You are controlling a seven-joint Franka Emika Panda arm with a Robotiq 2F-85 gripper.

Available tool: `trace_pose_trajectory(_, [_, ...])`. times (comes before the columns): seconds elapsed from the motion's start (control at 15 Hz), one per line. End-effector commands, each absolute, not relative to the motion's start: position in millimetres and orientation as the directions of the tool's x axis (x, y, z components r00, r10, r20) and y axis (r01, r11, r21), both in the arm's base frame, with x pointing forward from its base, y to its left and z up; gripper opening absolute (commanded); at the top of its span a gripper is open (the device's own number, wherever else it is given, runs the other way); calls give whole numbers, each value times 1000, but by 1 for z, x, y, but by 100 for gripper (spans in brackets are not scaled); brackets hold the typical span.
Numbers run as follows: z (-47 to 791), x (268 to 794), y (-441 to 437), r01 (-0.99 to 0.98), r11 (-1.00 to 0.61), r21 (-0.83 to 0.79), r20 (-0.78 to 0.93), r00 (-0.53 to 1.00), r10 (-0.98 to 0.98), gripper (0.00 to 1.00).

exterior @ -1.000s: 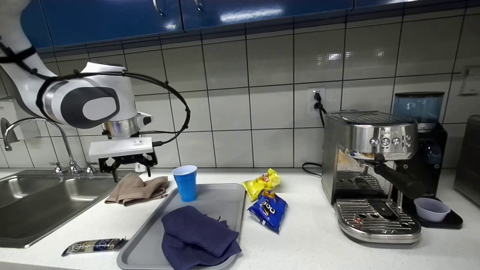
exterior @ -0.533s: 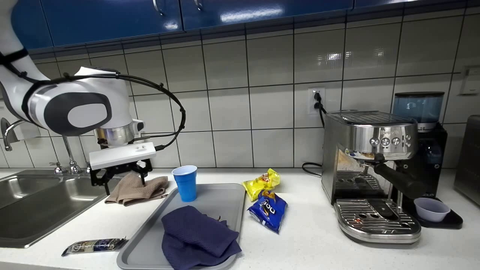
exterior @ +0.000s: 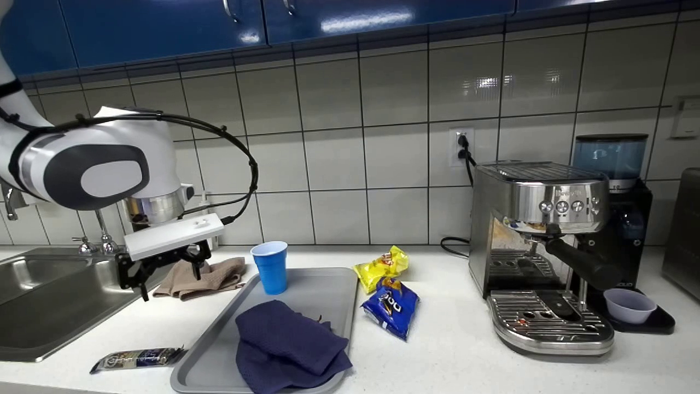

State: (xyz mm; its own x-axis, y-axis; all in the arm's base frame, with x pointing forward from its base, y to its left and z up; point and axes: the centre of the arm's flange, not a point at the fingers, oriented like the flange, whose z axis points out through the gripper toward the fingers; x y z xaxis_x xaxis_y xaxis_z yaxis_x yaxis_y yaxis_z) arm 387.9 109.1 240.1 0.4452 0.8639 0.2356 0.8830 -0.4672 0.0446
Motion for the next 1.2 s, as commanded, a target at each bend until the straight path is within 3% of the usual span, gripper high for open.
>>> trace_pose_trajectory(0.0, [238, 373, 114, 911, -401, 97, 239, 370, 898, 100])
trace_pose_trajectory(1.13, [176, 354, 145, 957, -248, 153, 143, 227, 963, 100])
